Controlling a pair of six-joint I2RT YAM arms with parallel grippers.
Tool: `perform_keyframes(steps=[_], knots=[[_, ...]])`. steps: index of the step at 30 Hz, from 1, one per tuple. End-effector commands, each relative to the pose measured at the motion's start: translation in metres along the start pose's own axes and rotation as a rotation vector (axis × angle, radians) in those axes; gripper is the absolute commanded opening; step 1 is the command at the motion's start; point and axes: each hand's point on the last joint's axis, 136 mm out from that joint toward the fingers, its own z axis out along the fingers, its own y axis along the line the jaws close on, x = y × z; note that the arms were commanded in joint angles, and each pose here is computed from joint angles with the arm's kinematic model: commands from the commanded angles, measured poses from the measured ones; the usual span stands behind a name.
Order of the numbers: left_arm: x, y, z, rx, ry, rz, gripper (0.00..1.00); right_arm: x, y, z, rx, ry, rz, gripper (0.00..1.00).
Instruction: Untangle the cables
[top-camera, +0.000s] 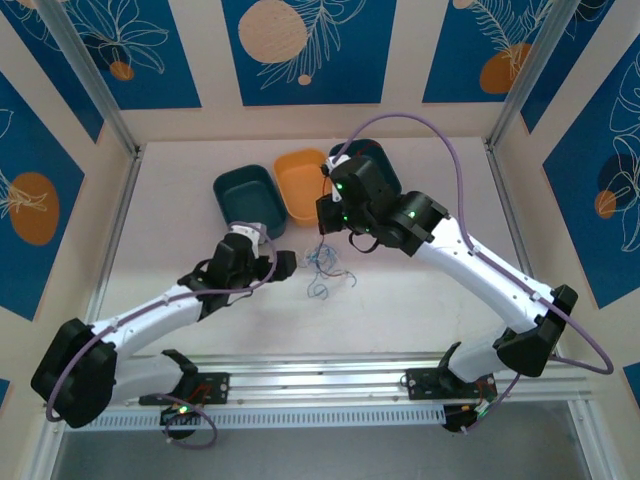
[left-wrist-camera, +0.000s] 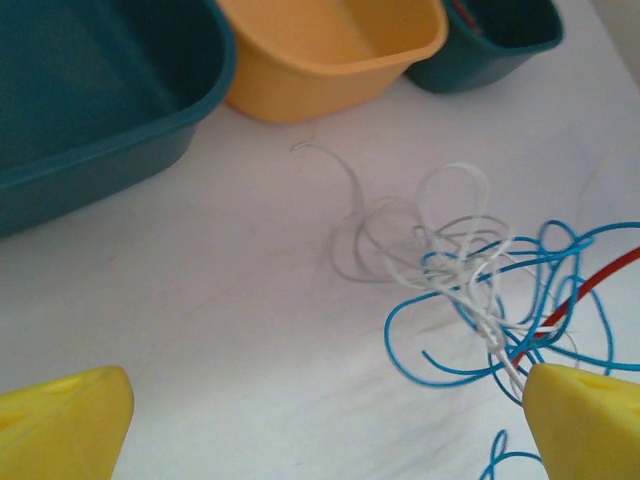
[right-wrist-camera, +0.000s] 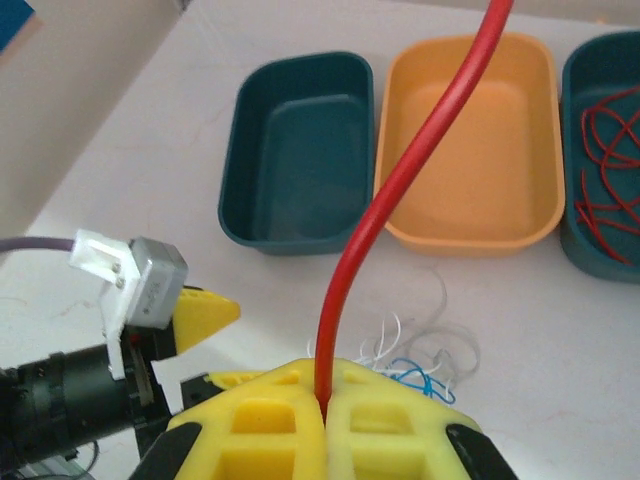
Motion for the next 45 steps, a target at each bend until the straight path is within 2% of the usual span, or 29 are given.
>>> perform_keyframes(steps=[1, 5, 8, 17, 25, 45], knots=[[-0.011, -0.035, -0.005, 0.178, -0.053, 0.088, 0.98, -0.026, 0.012, -0.025, -0.041, -0.093, -0.037, 0.01], [-0.015, -0.063, -0.007, 0.320, -0.056, 0.141, 0.92, -0.032, 0.018, -0.032, -0.061, -0.112, -0.051, 0.01], [-0.012, -0.069, 0.000, 0.341, -0.028, 0.147, 0.87, -0.034, 0.023, -0.036, -0.082, -0.120, -0.059, 0.01], [0.001, -0.053, 0.028, 0.254, 0.017, 0.089, 0.86, -0.048, 0.037, -0.058, -0.120, -0.177, -0.100, 0.01], [0.017, -0.039, 0.042, 0.217, 0.054, 0.015, 0.70, -0.058, 0.039, -0.071, -0.136, -0.215, -0.108, 0.01], [0.045, -0.020, 0.066, 0.161, 0.131, -0.060, 0.74, -0.098, 0.037, -0.130, -0.124, -0.355, -0.195, 0.01]])
